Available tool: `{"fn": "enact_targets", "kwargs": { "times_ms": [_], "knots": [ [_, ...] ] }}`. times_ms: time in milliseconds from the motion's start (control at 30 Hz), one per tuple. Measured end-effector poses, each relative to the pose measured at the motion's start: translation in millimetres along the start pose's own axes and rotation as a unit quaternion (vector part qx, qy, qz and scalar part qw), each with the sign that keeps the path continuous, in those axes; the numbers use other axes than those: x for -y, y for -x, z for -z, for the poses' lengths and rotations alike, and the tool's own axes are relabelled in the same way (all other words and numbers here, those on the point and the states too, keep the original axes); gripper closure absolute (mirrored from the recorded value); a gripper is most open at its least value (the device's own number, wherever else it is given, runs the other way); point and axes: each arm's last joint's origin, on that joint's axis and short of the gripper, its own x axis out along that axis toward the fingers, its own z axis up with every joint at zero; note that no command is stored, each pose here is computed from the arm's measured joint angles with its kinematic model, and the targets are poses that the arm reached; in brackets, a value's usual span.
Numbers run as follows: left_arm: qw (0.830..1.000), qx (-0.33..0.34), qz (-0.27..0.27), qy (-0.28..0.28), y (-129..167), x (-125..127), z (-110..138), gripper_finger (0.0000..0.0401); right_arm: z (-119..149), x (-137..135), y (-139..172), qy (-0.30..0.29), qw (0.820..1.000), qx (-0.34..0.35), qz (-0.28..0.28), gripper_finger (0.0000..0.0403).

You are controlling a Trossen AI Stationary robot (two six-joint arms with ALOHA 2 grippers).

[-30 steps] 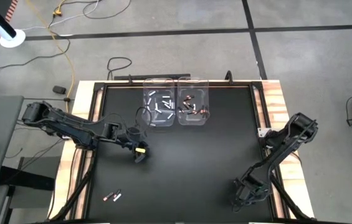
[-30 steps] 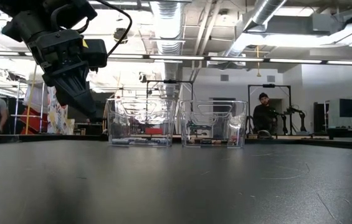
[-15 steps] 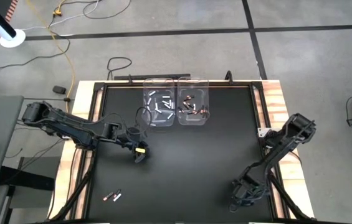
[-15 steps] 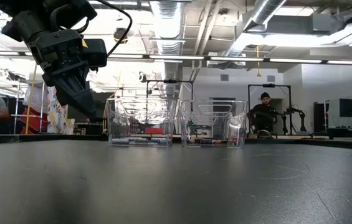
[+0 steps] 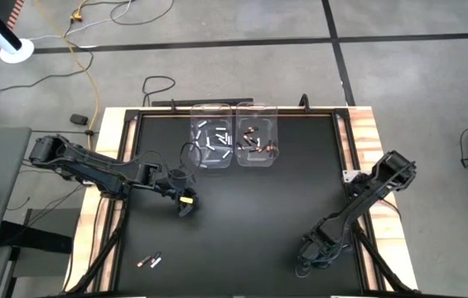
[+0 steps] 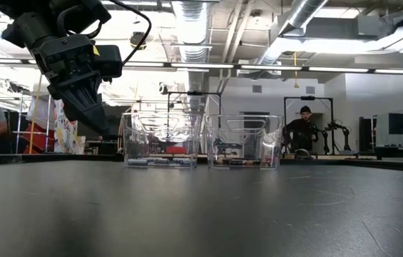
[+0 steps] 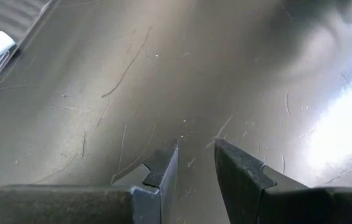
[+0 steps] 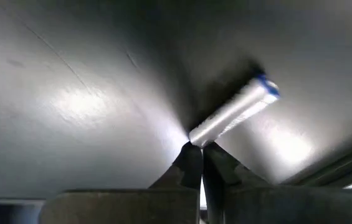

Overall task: Sort batteries
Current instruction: Put the white battery into the left transparent bin

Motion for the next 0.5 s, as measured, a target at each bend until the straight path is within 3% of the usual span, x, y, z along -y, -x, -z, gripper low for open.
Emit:
{"fn": "enact_targets", "kwargs": {
  "times_ms": [333,500],
  "knots": [
    [1.0,0.0,0.0,0.0,0.0,0.0,-0.1,0.0301,9.9,-19.2,24.9,0.047,0.994,0.095,-0.04,0.0384],
    [1.0,-0.002,-0.001,0.0,0.0,-0.2,0.3,0.0301,10.6,-26.3,35.7,0.032,0.994,0.096,-0.049,0.0384]
  ]
}}
